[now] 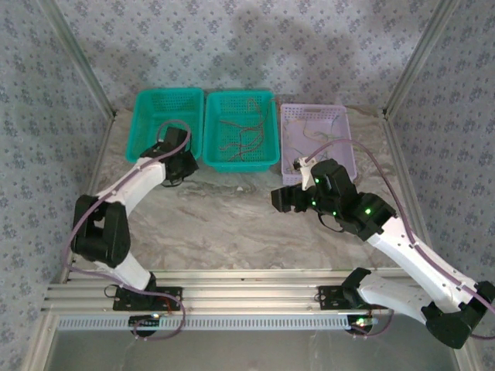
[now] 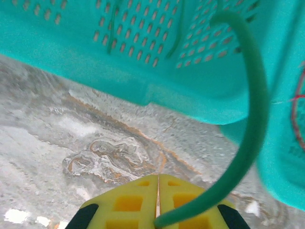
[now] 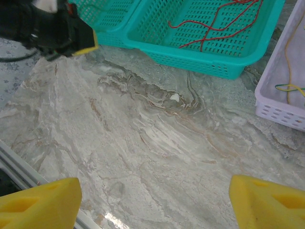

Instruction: Untangle the cables

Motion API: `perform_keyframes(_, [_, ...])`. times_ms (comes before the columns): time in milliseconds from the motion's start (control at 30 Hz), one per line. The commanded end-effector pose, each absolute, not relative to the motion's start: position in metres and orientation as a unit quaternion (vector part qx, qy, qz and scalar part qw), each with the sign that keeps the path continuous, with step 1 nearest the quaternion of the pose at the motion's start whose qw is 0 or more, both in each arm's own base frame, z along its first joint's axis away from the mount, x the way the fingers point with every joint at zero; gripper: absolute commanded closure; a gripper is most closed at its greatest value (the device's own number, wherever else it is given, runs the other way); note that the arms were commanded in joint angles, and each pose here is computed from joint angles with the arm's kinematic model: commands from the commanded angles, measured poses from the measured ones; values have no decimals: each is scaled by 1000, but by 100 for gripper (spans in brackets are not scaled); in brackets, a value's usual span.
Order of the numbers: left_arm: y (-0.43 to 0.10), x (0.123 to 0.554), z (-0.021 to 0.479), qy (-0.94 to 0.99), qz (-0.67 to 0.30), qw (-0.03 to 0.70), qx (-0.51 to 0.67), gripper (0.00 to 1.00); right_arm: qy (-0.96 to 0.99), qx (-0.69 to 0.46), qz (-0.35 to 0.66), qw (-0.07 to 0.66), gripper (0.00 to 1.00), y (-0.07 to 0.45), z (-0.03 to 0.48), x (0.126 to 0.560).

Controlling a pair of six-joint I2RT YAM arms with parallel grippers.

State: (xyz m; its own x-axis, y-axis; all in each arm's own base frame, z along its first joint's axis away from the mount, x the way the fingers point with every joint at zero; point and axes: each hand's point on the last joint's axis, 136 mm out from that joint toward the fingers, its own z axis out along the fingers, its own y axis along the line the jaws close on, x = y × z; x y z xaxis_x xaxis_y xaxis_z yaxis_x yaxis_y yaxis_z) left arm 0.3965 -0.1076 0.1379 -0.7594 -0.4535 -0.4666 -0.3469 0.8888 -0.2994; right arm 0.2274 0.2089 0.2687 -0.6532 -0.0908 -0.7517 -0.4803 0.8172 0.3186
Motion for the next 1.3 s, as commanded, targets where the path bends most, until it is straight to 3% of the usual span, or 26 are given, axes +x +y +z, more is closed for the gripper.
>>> perform_keyframes(0, [-100, 410, 196, 917, -94, 331, -200, 100, 870, -164, 267, 382, 17, 211, 272, 224])
perform_keyframes(167, [-75, 439, 195, 915, -78, 332, -216, 100, 868, -166, 269, 383, 17, 213, 275, 226])
perform_keyframes(500, [-49, 519, 131, 932, -39, 273, -236, 100, 871, -171, 267, 375, 17, 216, 271, 228])
perform_keyframes(867, [-31, 549, 71, 946, 4, 209, -249, 100, 876, -170, 262, 368, 17, 212, 263, 227])
perform_keyframes(933, [-33, 551, 72, 947, 2, 208, -246, 90, 876, -169, 262, 367, 17, 212, 263, 227])
perform_keyframes(1033, [-34, 553, 80, 945, 0, 218, -242, 65, 877, -169, 261, 365, 17, 212, 261, 227])
perform_keyframes(1167, [-32, 553, 84, 946, 6, 221, -238, 55, 877, -168, 261, 367, 17, 212, 260, 228])
perform_keyframes(1267, [-31, 553, 90, 945, 6, 225, -236, 54, 877, -166, 259, 370, 17, 211, 261, 230])
